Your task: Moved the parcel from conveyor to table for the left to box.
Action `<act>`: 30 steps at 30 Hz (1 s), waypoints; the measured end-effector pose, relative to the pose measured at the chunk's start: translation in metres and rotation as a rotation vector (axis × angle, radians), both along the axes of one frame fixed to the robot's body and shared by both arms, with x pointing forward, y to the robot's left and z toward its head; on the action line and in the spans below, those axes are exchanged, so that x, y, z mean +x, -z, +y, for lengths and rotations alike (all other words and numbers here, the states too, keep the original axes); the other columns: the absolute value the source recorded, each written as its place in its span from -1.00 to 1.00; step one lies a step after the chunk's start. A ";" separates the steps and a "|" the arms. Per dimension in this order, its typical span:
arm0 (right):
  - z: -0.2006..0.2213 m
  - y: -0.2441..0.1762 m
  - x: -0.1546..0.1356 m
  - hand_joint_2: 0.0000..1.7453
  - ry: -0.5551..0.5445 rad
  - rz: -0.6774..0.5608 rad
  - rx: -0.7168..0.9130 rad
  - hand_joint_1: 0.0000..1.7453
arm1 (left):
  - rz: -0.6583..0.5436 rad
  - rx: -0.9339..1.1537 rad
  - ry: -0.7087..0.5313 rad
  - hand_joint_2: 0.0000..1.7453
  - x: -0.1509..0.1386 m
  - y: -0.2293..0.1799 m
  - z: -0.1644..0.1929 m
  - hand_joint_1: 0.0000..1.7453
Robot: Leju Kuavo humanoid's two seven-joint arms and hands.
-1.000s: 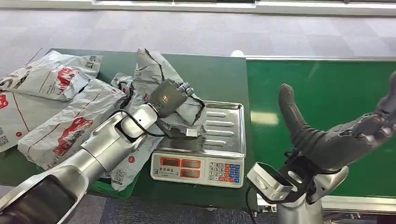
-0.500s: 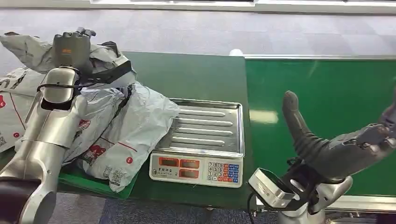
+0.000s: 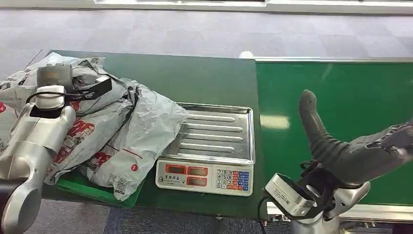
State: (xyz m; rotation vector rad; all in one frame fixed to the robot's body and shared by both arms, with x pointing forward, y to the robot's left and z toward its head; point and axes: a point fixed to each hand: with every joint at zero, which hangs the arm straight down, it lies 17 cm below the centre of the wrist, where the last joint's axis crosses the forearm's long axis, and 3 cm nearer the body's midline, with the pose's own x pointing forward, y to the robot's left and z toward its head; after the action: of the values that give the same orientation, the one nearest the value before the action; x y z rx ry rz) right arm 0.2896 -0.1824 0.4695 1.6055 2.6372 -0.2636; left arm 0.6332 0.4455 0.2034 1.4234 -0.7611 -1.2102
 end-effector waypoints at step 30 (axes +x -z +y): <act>-0.003 0.011 -0.005 1.00 0.036 0.021 -0.016 -1.00 | -1.127 -0.667 0.771 -1.00 -0.096 -0.294 -0.155 -1.00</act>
State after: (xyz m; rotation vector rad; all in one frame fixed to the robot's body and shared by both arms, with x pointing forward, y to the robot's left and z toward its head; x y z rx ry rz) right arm 0.2845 -0.1850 0.4582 1.6556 2.6166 -0.3034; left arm 0.5376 0.2901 0.4969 1.1560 -2.3864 -0.4212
